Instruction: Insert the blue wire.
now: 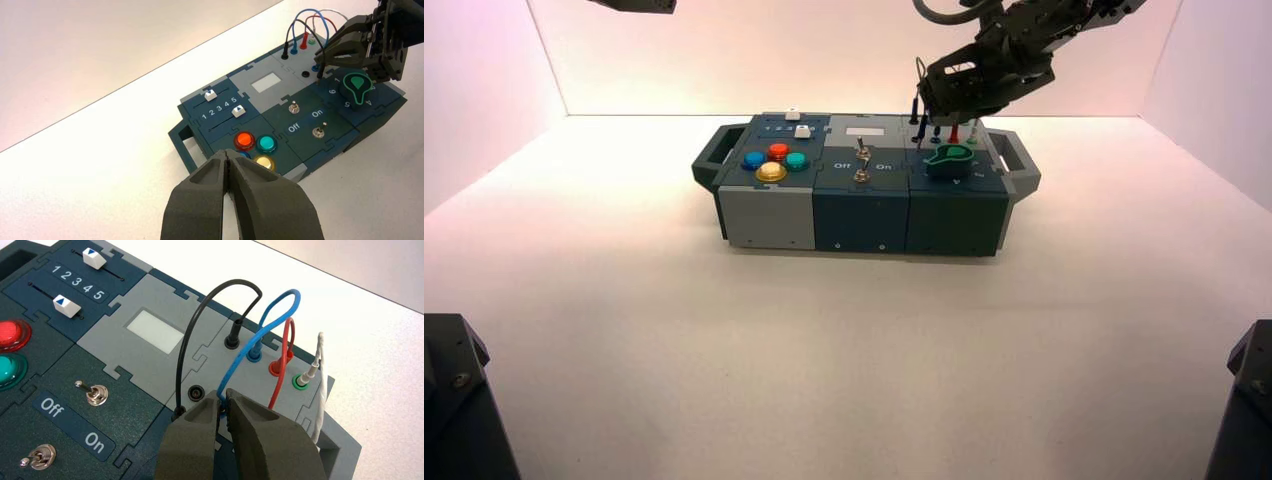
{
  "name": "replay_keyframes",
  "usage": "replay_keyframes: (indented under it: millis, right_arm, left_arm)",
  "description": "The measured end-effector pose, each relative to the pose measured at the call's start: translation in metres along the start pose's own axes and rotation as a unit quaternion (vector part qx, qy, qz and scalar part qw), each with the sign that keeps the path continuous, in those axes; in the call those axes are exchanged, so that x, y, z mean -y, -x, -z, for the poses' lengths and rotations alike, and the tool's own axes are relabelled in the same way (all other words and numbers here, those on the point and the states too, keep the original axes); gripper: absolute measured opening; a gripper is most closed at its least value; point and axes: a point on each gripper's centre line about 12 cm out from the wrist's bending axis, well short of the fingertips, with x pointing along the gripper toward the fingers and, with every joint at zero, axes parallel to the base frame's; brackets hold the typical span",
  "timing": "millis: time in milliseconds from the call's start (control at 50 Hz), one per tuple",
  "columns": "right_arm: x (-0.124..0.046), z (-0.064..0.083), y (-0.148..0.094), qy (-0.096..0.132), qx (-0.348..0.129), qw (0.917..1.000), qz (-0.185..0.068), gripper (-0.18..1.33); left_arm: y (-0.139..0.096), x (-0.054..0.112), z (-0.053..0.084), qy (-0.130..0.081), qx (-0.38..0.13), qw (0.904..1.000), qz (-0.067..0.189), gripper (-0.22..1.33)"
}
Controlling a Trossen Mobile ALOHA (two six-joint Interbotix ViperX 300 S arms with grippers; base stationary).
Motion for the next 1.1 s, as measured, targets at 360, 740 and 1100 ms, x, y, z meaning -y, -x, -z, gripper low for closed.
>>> replay_keyframes:
  millis: [360,740,1100]
  right_arm:
    - [0.001,-0.002,-0.005,0.000,-0.012,0.9999,0.000,0.00]
    - [0.001,0.002,-0.009,-0.001,-0.031,0.9995,0.000,0.00]
    - [0.001,0.003,-0.011,0.000,-0.039,0.9992,-0.001,0.00]
  left_arm:
    - [0.000,0.000,-0.001,-0.001,0.001,1.0000,-0.001,-0.16]
    - [0.000,-0.002,0.000,0.001,-0.001,1.0000,-0.003,-0.16]
    - [0.000,-0.004,0.000,0.004,0.000,1.0000,-0.007,-0.16]
